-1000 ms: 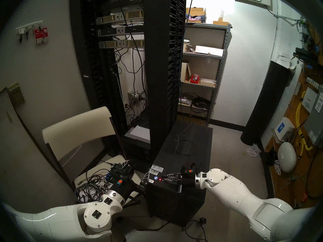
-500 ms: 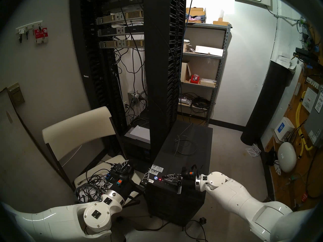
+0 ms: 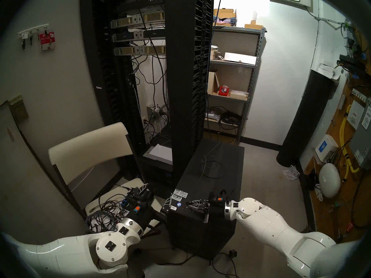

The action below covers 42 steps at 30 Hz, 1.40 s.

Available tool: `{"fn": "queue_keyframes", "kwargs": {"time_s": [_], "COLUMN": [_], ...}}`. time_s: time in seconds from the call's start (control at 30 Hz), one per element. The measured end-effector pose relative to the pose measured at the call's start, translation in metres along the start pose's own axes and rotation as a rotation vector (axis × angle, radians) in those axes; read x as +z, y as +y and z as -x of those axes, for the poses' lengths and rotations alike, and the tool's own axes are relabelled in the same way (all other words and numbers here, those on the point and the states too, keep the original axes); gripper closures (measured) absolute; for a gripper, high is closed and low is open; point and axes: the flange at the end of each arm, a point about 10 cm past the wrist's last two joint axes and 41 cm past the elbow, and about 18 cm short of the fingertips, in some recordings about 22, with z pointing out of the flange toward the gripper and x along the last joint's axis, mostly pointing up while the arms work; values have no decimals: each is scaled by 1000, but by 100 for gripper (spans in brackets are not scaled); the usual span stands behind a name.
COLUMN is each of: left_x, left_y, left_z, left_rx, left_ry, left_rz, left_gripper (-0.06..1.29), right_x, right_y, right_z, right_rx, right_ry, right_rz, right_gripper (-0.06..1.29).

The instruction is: Insert the cable into the workstation's USB slot

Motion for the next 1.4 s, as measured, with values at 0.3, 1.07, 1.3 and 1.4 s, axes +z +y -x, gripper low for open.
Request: {"fn": "queue_keyframes", "kwargs": {"time_s": [0.3, 1.07, 1.3, 1.4], "left_x": [0, 2, 2, 2], "left_y": [-1, -2, -3, -3], "left_z": [-1, -2, -1, -1], "left_rx": [0, 0, -6, -7], "left_ry": [1, 3, 1, 0], "left_rz": [0, 0, -3, -4], "left_gripper": [-3, -3, -3, -3], "right_x": [0, 4, 6, 6], "right_y": [0, -1, 0, 0], "right_z": [1, 1, 0, 0], "right_rx": [-6, -4, -10, -12], "right_ry": [9, -2, -9, -10], "right_rz": [6, -12, -17, -14], "right_gripper": [125, 125, 125, 125]}}
